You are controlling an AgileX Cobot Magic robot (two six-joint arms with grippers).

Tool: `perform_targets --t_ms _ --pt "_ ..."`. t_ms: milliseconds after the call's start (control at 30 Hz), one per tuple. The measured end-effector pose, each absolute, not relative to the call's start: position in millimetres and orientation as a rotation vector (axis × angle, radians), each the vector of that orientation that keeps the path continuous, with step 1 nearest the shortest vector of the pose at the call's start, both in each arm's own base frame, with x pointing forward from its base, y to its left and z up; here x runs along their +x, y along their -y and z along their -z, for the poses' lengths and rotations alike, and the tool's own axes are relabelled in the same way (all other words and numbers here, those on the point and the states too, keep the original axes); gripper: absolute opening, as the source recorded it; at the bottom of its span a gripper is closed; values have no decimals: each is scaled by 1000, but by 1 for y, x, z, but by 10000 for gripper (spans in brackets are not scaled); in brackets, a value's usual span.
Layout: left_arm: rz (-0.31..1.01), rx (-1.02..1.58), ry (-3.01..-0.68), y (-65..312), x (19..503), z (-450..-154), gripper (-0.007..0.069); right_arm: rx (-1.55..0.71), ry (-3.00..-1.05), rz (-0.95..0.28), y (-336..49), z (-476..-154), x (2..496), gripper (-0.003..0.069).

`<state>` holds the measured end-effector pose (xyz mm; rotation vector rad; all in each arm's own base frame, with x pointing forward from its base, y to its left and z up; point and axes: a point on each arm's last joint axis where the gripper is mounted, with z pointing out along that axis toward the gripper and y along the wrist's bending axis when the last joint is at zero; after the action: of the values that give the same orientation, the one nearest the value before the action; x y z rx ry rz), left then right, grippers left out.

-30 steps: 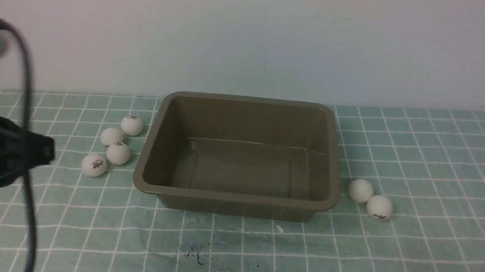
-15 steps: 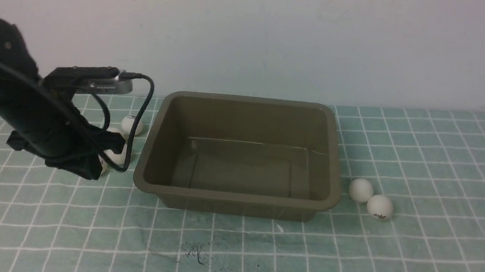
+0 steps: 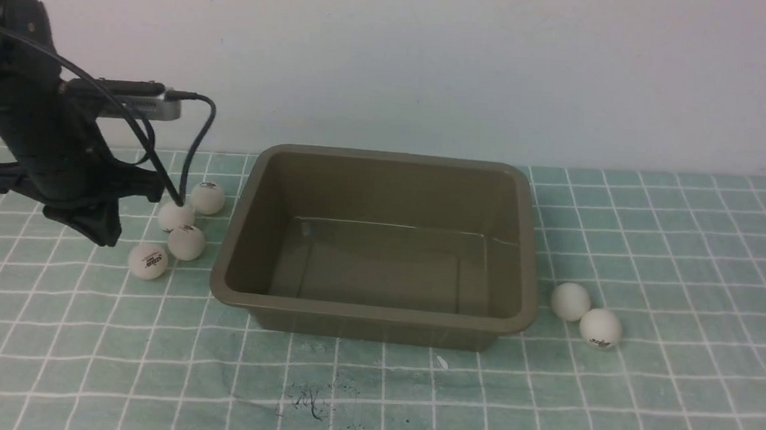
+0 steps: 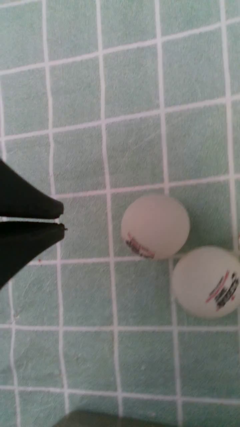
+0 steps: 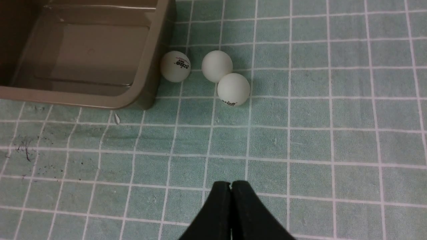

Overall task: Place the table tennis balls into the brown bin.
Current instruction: 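Reach for and grasp a ping pong ball on the table beside the basket, then drop the ball into the bin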

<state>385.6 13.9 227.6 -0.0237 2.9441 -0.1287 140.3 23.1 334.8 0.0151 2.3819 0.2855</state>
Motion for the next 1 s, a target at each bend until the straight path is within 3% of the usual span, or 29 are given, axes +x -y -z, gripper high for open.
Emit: perform_targets --t_ms 167,200,267,400,500,633,667,733,833,1000 --pt "205 48 -2941 -15 394 -211 73 20 -2360 -283 -23 -335 143 -10" --pt "251 89 -2937 -11 397 -202 151 21 -2351 -283 -23 -336 144 -10" --pt "267 120 -2924 -9 400 -197 190 22 -2345 -282 -23 -336 144 -10" --pt "194 147 -2858 -10 415 -177 449 22 -2336 -281 -23 -337 145 -10" --pt "170 150 -2852 -12 420 -166 529 22 -2334 -281 -23 -337 145 -10" --pt "172 146 -2878 -13 422 -149 524 24 -2331 -281 -23 -337 147 -10" --pt "173 146 -2886 -13 422 -147 500 25 -2335 -280 -23 -337 148 -10" --pt "169 152 -2906 -13 422 -141 342 23 -2365 -271 -23 -339 156 -10" --pt "170 162 -2923 -13 421 -143 341 21 -2418 -271 -24 -338 168 -8" --pt "219 188 -2920 -8 411 -193 346 -103 -2582 -272 -40 -314 211 44"
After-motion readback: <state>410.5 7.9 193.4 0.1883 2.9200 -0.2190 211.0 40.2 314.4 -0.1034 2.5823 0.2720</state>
